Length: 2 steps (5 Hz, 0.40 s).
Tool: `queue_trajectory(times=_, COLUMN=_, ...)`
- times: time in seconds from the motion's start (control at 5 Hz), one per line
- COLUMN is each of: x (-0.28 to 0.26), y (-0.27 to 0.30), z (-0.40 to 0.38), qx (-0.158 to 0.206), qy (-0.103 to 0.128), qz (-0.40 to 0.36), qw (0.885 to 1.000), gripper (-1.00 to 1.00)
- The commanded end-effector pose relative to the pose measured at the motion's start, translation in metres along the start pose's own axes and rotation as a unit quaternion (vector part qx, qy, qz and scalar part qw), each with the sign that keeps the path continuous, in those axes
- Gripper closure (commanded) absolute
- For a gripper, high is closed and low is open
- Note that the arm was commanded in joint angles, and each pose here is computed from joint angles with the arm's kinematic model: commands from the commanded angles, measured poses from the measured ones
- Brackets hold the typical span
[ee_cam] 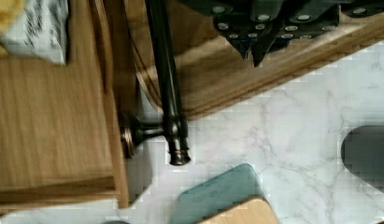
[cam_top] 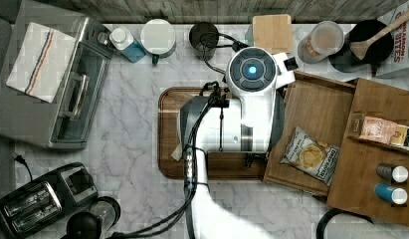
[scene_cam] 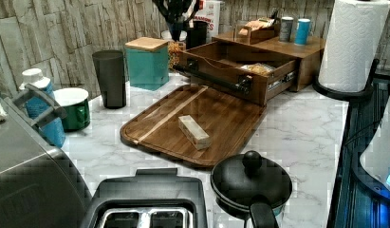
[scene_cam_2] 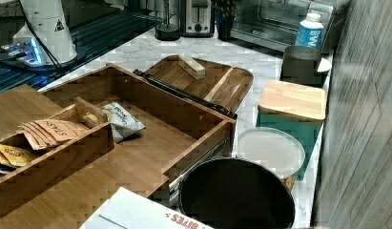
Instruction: Close the drawer.
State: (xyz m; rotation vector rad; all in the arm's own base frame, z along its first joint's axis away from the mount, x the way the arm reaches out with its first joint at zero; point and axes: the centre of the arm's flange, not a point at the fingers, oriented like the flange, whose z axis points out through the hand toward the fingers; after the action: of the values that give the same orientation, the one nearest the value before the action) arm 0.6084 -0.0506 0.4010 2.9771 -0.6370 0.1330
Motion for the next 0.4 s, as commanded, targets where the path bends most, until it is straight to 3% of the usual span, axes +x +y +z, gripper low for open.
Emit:
queue_trajectory(times=0.2, x=0.012, y=-0.016, z=0.077, qx=-0.071, qy=0.015, qz=-0.074, qw=0.995, gripper=1.00)
queue_trajectory(times=0.4, x=0.022, y=-0.005, z=0.081, qx=-0.052, qy=-0.010, qz=-0.064, qw=0.997, gripper=1.00)
